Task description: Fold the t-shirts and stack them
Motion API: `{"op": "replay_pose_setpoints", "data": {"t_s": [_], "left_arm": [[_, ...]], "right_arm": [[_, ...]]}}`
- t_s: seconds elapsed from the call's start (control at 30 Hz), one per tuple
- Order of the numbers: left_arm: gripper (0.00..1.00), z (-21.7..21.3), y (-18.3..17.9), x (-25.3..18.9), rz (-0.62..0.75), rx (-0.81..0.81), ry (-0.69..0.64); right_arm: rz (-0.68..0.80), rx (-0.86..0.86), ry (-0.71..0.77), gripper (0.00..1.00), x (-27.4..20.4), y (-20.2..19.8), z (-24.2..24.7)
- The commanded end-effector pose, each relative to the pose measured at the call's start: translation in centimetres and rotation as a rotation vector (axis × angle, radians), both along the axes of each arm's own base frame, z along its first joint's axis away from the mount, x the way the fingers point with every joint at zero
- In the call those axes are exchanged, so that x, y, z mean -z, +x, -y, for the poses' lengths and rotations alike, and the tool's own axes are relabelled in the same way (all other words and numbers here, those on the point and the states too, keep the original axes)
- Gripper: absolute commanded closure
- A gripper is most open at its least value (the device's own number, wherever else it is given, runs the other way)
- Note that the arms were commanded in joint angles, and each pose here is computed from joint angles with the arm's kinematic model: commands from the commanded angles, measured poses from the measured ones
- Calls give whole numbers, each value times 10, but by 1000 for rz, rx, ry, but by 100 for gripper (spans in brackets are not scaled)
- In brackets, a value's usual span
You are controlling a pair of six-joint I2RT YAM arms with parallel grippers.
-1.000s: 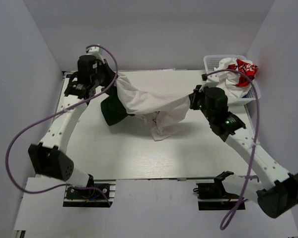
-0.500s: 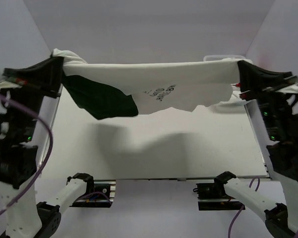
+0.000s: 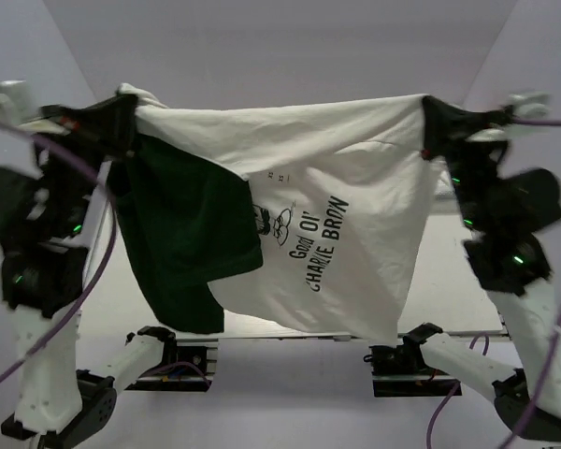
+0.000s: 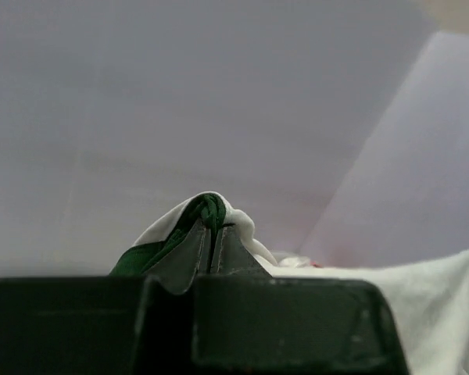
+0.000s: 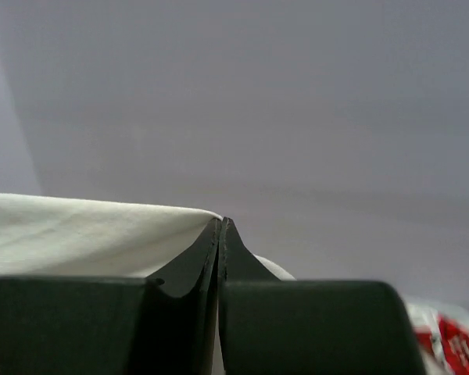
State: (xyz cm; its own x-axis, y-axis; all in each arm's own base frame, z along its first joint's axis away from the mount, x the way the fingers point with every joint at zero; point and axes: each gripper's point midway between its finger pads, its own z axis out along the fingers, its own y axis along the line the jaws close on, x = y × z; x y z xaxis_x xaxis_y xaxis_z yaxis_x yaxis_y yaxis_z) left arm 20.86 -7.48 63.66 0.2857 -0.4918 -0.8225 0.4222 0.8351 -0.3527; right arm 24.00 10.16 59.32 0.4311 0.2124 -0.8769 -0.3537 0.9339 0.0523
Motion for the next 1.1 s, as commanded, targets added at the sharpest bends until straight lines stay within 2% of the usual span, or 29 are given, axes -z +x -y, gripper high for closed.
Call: {"op": "replay_pose_setpoints", "data": {"t_s": [0.0, 0.03, 0.07, 0.1, 0.13, 0.2, 0.23, 0.27, 0.3, 0.33, 0.37, 0.43, 0.5, 0.63, 0.73, 0.8, 0.83, 0.93, 1.07], "left_arm": [[100, -1, 109, 119, -368, -137, -4], [100, -7, 127, 149, -442, -193, -8], [100, -5, 142, 179, -514, -206, 0], [100, -6, 168, 245, -669, -248, 21], [91, -5, 179, 280, -748, -266, 36], [62, -10, 193, 356, -925, -329, 72], [32, -11, 193, 389, -1024, -355, 82], [20, -11, 203, 430, -1133, -378, 128], [14, -10, 207, 447, -1188, -384, 151], [0, -11, 205, 465, -1260, -391, 181], [0, -10, 215, 460, -1267, -402, 187], [0, -11, 215, 485, -1377, -427, 215], [0, -5, 217, 487, -1380, -411, 220], [0, 18, 184, 499, -1407, -256, 183], [0, 22, 130, 530, -1499, -184, 144], [0, 26, 105, 528, -1514, -143, 97], [0, 24, 85, 543, -1559, -135, 94], [0, 21, 38, 556, -1620, -131, 49], [0, 16, -4, 570, -1685, -151, -1]], "right_arm": [[-216, 207, -64, 100, 93, 89, -6], [-317, 304, -86, 100, 143, 110, 4], [-376, 344, -81, 100, 171, 127, 3], [-443, 361, -110, 100, 203, 144, -1], [-556, 381, -148, 100, 257, 158, 1], [-664, 323, -122, 100, 303, 169, -10], [-763, 327, -137, 100, 350, 180, -12], [-811, 295, -136, 99, 371, 181, -18], [-853, 298, -141, 87, 384, 185, -17], [-937, 299, -187, 72, 419, 191, -20], [-947, 306, -177, 10, 416, 199, -18], [-1071, 324, -231, 10, 442, 198, -17], [-1085, 296, -226, 10, 441, 197, -23], [-1063, 176, -162, 10, 434, 172, -37], [-1116, 105, -134, 10, 454, 138, -40], [-1140, 89, -132, 10, 465, 118, -36], [-1155, 92, -109, 10, 469, 113, -35], [-1192, 42, -84, 10, 482, 87, -36], [-1231, 10, -61, 10, 501, 59, -33]]}}
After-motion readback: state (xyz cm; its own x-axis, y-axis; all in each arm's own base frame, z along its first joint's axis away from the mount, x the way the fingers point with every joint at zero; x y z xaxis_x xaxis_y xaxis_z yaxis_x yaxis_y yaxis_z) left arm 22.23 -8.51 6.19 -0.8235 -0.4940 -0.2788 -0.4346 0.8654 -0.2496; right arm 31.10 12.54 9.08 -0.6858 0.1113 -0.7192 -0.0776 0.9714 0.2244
